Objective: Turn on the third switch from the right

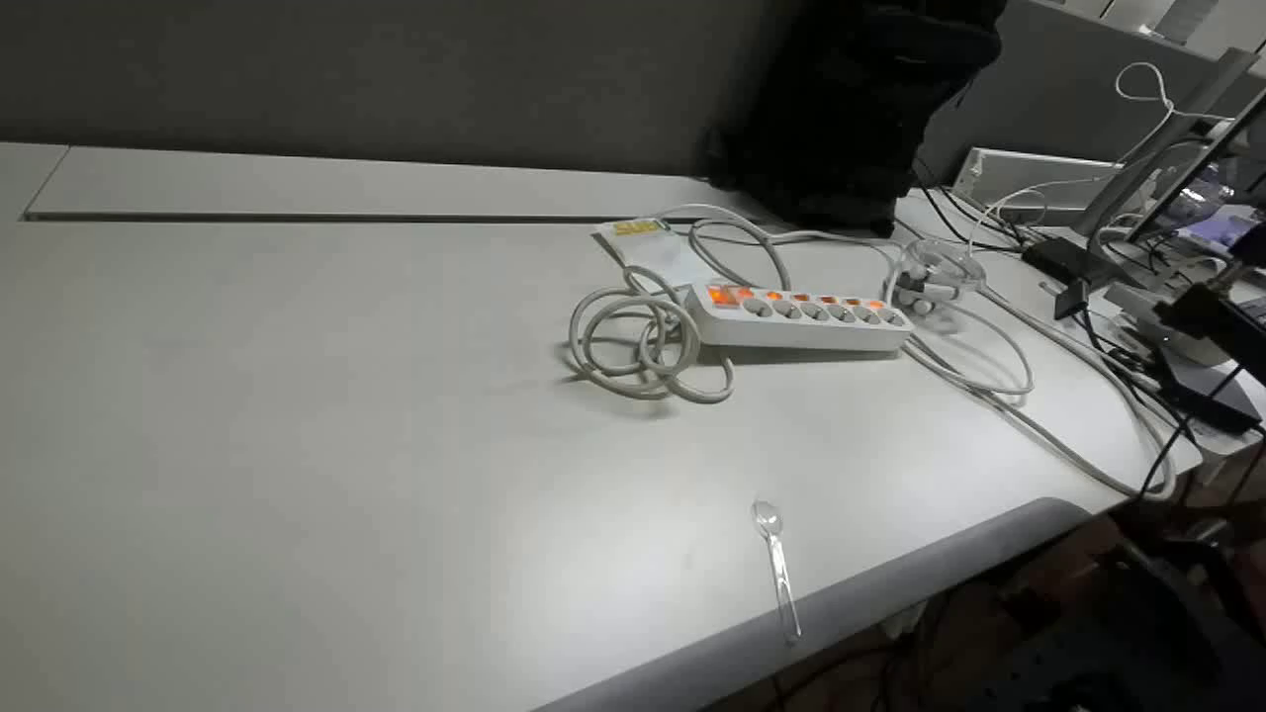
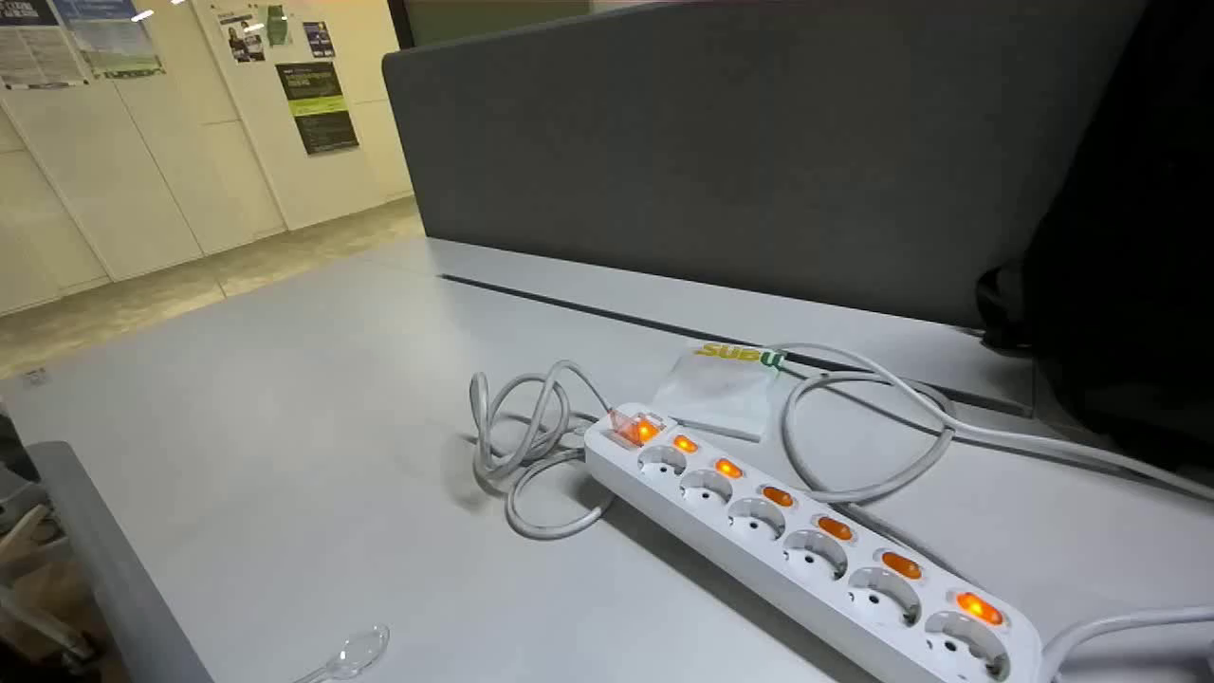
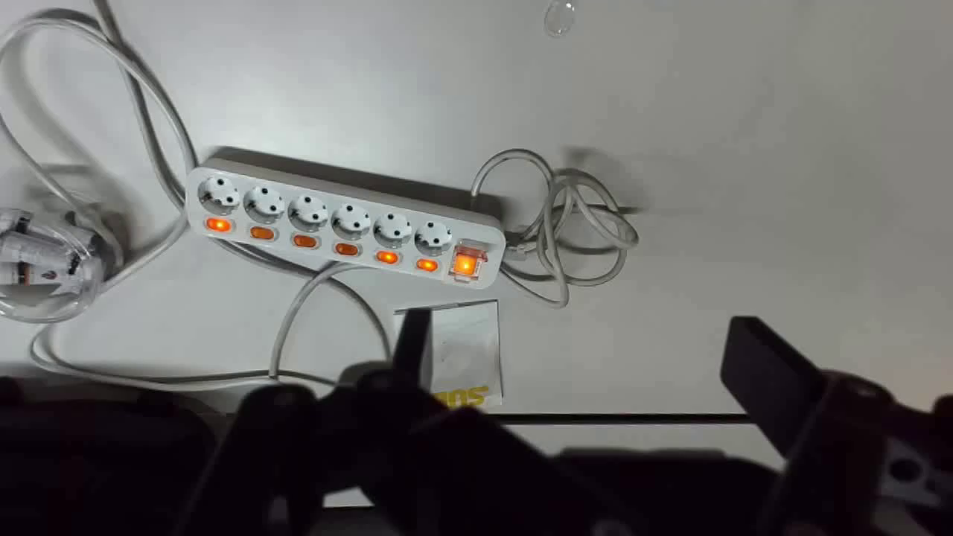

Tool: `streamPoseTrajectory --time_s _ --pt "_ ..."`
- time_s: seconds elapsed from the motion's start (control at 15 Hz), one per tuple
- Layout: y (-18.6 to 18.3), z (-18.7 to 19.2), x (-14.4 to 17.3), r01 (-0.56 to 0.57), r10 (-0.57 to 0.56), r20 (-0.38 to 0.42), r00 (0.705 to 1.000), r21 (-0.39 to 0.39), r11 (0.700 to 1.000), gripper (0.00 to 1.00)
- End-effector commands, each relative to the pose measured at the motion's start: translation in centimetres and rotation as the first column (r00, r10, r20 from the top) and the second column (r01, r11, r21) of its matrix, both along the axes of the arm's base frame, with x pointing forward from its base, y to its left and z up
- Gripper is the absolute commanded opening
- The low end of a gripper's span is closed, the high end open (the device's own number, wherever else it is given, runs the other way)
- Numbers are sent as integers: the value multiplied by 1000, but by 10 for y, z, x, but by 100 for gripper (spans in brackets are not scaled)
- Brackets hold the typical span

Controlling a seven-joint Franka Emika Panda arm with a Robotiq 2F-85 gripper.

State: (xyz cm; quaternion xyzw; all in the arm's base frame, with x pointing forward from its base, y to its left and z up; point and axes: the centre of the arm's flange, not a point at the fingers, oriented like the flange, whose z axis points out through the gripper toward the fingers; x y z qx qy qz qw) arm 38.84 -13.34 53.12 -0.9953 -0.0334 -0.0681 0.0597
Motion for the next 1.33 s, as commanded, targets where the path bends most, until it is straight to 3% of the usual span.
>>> streamPoseTrajectory --time_s 0.0,0.87,0.93,1.27 --pt "0 0 0 0 0 0 1000 0 1000 100" --pt "0 0 0 1 -1 3 1000 -1 1000 100" --pt "1 -1 3 42 -40 65 997 -17 999 100" --pt "-26 -25 39 188 -168 231 958 -64 980 100"
